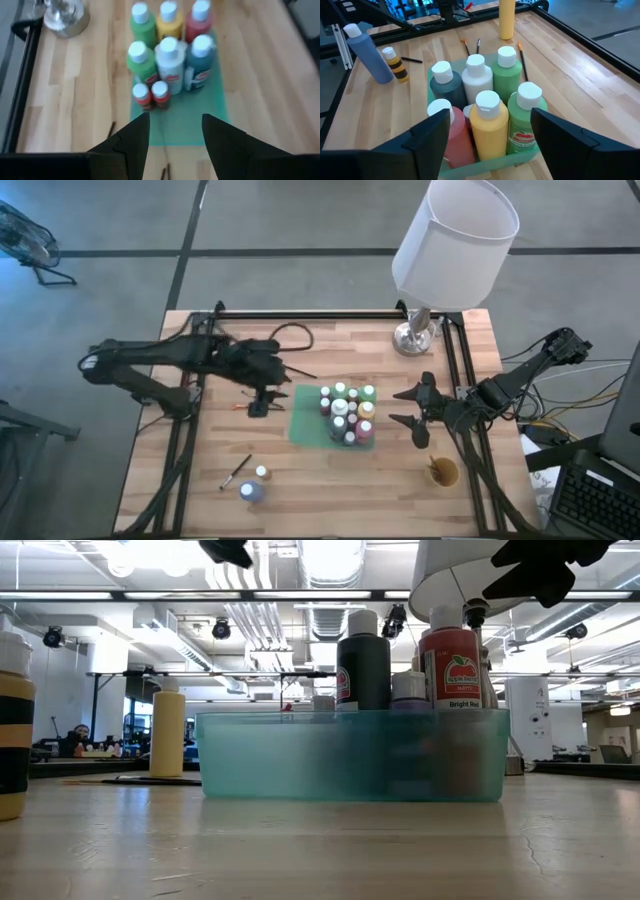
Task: Pick & Place Paint Supplies
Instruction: Put the dark yellow paint bottle into the green bin
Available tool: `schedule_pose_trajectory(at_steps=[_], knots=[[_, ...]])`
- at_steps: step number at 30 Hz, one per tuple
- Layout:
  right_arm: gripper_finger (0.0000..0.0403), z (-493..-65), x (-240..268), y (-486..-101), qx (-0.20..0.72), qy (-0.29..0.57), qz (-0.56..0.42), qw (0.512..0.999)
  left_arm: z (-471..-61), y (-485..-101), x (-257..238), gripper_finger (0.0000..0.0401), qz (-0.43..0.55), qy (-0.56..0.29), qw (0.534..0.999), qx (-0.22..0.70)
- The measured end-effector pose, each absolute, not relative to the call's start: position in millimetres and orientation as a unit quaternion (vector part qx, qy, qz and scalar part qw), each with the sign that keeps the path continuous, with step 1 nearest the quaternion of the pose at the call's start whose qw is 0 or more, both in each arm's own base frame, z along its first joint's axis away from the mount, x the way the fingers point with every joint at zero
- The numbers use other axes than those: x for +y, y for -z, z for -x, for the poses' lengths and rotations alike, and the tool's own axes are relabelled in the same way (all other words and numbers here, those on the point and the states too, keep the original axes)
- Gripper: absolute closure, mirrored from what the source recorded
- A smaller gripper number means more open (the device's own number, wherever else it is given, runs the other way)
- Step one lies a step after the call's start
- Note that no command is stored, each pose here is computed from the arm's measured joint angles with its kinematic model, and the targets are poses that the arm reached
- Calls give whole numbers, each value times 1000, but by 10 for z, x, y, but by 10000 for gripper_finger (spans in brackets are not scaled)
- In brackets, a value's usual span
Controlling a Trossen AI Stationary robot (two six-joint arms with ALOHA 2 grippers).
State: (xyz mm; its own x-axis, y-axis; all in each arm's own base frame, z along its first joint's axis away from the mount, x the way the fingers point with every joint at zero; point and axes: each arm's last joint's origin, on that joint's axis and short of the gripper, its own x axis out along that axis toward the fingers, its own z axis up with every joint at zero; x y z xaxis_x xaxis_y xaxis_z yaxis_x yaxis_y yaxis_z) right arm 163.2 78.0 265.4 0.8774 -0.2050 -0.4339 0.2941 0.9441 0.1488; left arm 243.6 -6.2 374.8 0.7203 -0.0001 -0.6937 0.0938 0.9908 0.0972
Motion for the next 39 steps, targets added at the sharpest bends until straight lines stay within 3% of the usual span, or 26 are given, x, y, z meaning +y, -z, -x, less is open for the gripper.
schedule_pose_trajectory(at_steps=[15,25,32,39], knots=[[120,-1633,778,-2652,211,131,-106,963,-1594,-3529,-218,215,-50,66,981,177],[159,-1633,769,-2655,205,143,-103,963,-1651,-3136,-219,215,-28,51,988,145],[179,-1633,769,-2650,206,143,-103,963,-1665,-2988,-172,216,-45,-29,986,155],[180,-1630,767,-2628,208,144,-101,962,-1538,-3004,-295,228,-23,11,987,158]])
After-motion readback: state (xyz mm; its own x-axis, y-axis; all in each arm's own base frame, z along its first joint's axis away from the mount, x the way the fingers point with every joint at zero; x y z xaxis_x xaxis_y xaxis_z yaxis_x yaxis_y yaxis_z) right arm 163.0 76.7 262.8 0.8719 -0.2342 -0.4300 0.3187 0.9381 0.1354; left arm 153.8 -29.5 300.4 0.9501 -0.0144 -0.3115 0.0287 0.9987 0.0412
